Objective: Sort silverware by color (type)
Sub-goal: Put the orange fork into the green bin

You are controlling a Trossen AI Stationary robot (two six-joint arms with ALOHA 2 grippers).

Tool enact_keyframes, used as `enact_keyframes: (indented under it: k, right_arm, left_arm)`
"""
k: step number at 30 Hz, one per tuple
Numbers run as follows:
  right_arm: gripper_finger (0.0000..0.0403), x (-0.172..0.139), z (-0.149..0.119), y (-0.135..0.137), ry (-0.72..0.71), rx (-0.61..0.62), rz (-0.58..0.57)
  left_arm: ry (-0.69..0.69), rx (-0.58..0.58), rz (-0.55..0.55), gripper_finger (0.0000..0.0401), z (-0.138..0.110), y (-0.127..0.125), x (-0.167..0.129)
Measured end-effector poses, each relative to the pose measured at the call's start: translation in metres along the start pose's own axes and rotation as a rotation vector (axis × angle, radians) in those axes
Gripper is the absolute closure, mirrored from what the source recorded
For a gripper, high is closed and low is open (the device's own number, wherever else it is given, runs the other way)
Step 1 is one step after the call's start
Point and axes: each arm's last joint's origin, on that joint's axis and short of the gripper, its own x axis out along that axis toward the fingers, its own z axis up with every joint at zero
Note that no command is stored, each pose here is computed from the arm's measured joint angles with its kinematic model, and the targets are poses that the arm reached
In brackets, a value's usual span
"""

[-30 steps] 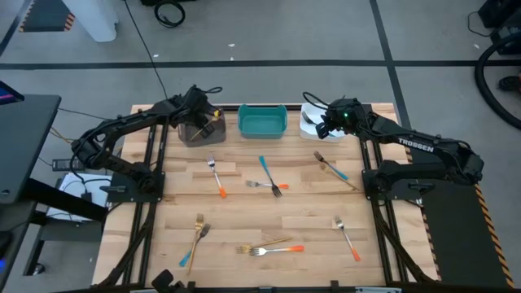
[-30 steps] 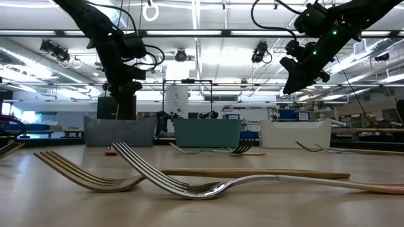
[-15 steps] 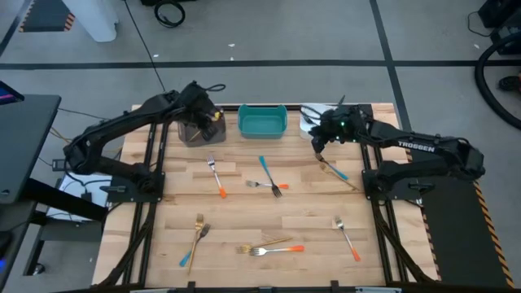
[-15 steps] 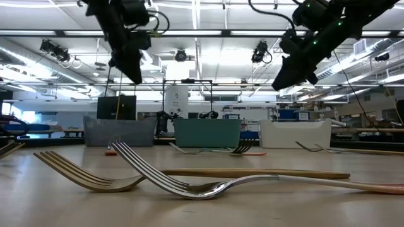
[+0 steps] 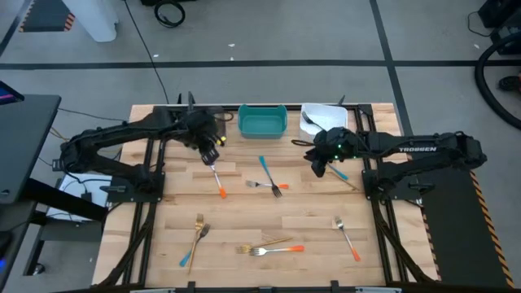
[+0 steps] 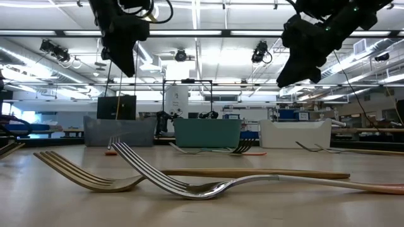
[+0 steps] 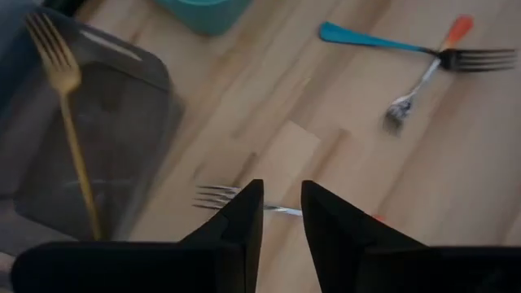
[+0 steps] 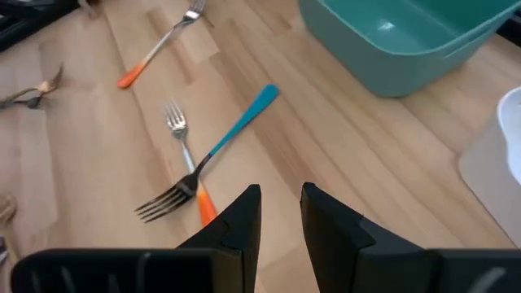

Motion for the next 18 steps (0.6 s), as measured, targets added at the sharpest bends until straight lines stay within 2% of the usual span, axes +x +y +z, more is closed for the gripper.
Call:
enact_keyframes:
  k: [5,9,14,18]
  right_arm:
    - [0.0306,0.000,-0.002,0.000,-0.014,0.109,-0.058]
    - [0.0306,0.000,-0.003,-0.002,-0.020,0.211,-0.107]
    - [0.0306,-0.001,-0.003,-0.005,-0.045,0.295,-0.167]
    - [0.0306,-0.001,-0.002,-0.009,-0.066,0.348,-0.195]
  left_arm:
    - [-0.007,-0.176,0.008,0.0307,-0.004,-0.014,-0.001]
    - [-0.031,-0.271,0.059,0.0307,-0.007,-0.023,0.000]
    - [-0.016,-0.506,0.086,0.0307,-0.010,-0.031,0.006]
    - [-0.017,-0.648,0.155,0.0307,-0.012,-0.036,0.014]
